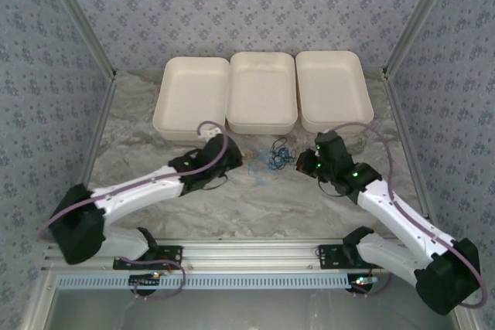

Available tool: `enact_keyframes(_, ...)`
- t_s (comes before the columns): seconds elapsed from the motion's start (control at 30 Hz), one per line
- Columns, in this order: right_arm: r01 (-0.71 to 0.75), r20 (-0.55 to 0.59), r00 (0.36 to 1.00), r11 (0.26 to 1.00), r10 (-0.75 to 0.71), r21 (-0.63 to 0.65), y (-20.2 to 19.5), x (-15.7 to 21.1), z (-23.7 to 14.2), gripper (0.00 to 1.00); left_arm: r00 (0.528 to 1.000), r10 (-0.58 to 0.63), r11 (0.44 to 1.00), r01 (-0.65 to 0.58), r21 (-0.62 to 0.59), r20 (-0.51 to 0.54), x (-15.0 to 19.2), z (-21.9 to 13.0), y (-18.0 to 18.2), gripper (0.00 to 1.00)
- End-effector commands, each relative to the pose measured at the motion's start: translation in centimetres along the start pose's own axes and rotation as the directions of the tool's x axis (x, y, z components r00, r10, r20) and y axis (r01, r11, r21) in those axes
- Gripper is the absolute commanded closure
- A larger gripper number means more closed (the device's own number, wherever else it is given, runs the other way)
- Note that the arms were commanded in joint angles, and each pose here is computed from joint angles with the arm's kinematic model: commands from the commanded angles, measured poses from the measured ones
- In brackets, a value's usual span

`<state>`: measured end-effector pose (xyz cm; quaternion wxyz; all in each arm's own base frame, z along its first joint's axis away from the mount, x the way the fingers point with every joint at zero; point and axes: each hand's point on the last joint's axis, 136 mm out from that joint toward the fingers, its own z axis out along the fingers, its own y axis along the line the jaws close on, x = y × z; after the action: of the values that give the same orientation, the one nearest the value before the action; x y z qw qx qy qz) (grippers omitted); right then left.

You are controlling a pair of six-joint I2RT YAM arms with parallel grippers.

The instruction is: Untangle the cables

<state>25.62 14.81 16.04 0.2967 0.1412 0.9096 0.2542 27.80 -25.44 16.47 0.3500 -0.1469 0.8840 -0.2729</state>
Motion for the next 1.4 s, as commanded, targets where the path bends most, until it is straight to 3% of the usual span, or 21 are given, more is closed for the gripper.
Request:
enact_keyframes(0.0, 0.027, -0.012, 1.0, 0.998, -0.026, 0.054, -0.9, -0.8, -1.7, 1.0, 0.998, 0.052, 0.978, -0.043, -0.203, 0.042, -1.4, -2.8, 6.3, 1.0)
enact_keyframes(0.23, 0.004, -0.018, 1.0, 1.0, -0.004, 0.012, 0.8, -2.2, -1.7, 1.0, 0.992, 0.005, 0.982, 0.02, -0.186, 0.129, -4.1, -7.4, 8.9, 1.0)
enact_keyframes(0.6, -0.13, 0.034, 0.991, 0.966, 0.126, 0.224, -5.4, -3.2, -1.7, 1.0, 0.966, -0.043, 0.965, 0.106, -0.239, 0.256, -8.6, -13.7, 12.2, 1.0)
enact_keyframes(0.77, -0.234, 0.094, 0.971, 0.944, 0.218, 0.233, -7.9, -4.8, -2.3, 1.0, 0.941, -0.059, 0.951, 0.154, -0.268, 0.333, -10.6, -16.8, 13.3, 1.0)
enact_keyframes(0.9, -0.221, 0.05, 0.975, 0.964, 0.216, 0.149, -6.1, -4.9, -0.6, 1.0, 0.962, -0.077, 0.987, 0.111, -0.119, 0.264, -10.7, -14.8, 9.9, 1.0)
enact_keyframes(1.03, -0.148, -0.042, 0.987, 0.977, 0.156, 0.156, -4.4, -2.8, 2.0, 1.0, 0.977, -0.071, 0.996, 0.058, 0.074, 0.199, -11.0, -13.2, 5.2, 1.0)
enact_keyframes(1.27, -0.08, -0.096, 0.99, 0.979, 0.099, 0.185, -3.5, -0.3, 4.1, 0.99, 0.986, -0.002, 0.984, -0.028, 0.174, 0.167, -12.9, -13.8, 0.6, 1.0)
enact_keyframes(1.33, -0.08, -0.107, 0.989, 0.979, 0.101, 0.187, -3.5, -0.2, 4.4, 0.87, 0.991, 0.008, 0.974, -0.037, 0.222, 0.131, -12.7, -13.2, -0.6, 1.0)
enact_keyframes(1.37, -0.076, -0.108, 0.989, 0.981, 0.097, 0.181, -3.4, -0.1, 4.3, 0.76, 0.993, 0.009, 0.971, -0.037, 0.237, 0.117, -12.5, -12.9, -1.0, 1.0)
